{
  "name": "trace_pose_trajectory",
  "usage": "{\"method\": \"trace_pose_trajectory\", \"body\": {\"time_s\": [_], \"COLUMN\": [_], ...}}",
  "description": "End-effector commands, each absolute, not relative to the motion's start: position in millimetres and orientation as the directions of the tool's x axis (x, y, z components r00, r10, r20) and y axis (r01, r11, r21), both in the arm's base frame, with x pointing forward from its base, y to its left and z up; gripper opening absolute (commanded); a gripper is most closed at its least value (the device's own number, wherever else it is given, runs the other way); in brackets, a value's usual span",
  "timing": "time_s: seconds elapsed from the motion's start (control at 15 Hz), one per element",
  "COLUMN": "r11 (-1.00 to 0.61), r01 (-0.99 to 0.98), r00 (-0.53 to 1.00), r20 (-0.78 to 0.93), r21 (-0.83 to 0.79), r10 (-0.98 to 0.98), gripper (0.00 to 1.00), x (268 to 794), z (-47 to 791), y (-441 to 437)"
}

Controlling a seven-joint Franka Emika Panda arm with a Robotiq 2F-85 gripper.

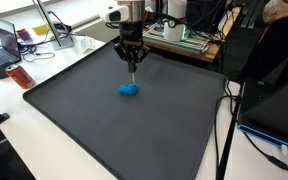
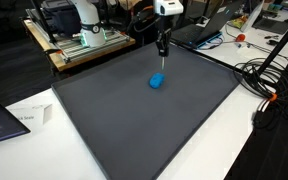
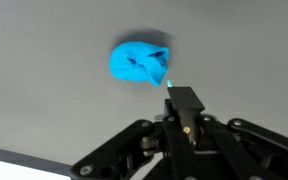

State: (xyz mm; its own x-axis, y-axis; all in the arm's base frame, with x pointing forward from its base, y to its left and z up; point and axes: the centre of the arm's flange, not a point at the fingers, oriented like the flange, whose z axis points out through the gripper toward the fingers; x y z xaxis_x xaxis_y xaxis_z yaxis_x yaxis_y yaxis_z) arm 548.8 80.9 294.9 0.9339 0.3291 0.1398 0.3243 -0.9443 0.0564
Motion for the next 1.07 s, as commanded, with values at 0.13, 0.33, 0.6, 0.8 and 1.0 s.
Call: {"method": "trace_pose_trajectory", "body": {"time_s": [0.13, 0.33, 0.6, 0.8, 1.0], "r11": [-0.952, -0.962, -0.987, -0.996, -0.999], "r01": [0.303, 0.269, 0.156, 0.089, 0.020], "r00": [0.942, 0.950, 0.969, 0.974, 0.977], "r20": [0.143, 0.153, 0.191, 0.206, 0.213], "r21": [0.032, 0.044, 0.030, 0.030, 0.041], "r10": [0.305, 0.273, 0.159, 0.093, 0.028], "gripper": [0.03, 0.03, 0.03, 0.03, 0.03], "x": [544.5, 549.1, 567.2, 578.6, 590.3], "z": [307.3, 308.7, 315.2, 316.7, 309.6], "y": [77.5, 76.3, 67.9, 61.1, 54.1]}}
